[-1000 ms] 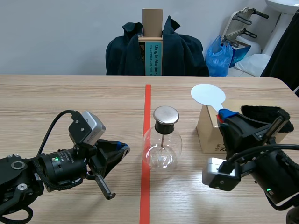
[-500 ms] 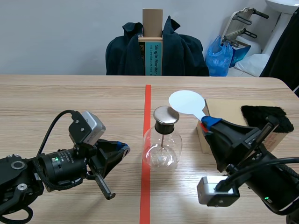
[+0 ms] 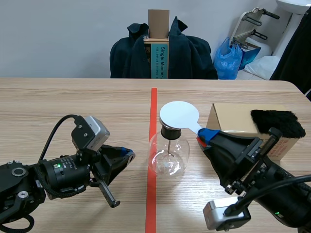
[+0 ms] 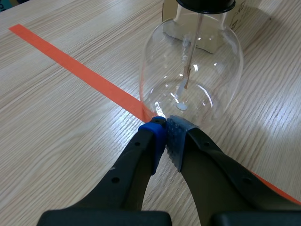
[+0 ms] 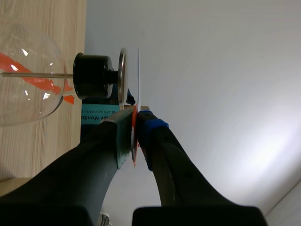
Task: Do the electroscope experiment.
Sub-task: 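Move the plate toward and away from the electroscope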
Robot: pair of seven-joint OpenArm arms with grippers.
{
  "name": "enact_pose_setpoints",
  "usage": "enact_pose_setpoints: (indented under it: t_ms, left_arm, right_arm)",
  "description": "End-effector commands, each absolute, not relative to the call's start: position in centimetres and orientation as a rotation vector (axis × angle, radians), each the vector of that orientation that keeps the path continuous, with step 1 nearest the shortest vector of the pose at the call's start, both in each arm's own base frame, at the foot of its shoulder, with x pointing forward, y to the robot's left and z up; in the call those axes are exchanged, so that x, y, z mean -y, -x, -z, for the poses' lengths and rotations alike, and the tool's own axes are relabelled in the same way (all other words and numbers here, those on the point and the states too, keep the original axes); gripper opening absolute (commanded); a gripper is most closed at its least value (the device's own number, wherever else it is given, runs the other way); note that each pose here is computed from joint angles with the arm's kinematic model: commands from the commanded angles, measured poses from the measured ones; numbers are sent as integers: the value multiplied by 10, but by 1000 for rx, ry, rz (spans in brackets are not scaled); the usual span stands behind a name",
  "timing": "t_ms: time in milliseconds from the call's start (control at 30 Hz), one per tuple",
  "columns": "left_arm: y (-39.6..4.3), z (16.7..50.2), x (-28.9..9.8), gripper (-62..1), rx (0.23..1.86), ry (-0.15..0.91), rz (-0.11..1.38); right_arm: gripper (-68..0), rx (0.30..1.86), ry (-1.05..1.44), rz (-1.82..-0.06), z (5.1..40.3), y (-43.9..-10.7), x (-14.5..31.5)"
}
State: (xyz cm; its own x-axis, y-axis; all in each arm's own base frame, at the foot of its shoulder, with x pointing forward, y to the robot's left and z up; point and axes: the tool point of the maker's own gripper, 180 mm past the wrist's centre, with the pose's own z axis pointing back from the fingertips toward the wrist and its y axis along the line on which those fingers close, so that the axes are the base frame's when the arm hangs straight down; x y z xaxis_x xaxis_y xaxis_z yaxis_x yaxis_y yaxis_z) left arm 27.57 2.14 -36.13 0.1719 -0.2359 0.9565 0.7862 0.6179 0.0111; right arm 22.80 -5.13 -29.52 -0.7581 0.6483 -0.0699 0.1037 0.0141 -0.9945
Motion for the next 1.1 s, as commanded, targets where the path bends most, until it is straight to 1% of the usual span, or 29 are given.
enact_pose_setpoints:
  t_ms: [0, 367, 467, 833, 1067]
  left_arm:
    - [-282, 347, -18, -590, 1237, 580, 771]
    - [-282, 347, -18, -590, 1237, 580, 771]
    - [-282, 347, -18, -590, 1237, 580, 771]
    - [-282, 347, -18, -590, 1236, 580, 771]
    - [-282, 347, -18, -590, 1236, 580, 771]
  right_arm:
    - [-667, 1920, 812, -1794, 283, -234, 54]
    - [-667, 1926, 804, -1801, 284, -233, 53]
    - [-667, 1908, 825, -1780, 283, -237, 56]
    - [-667, 1729, 1006, -1577, 280, -268, 93]
    - [-667, 1615, 1105, -1450, 278, -282, 120]
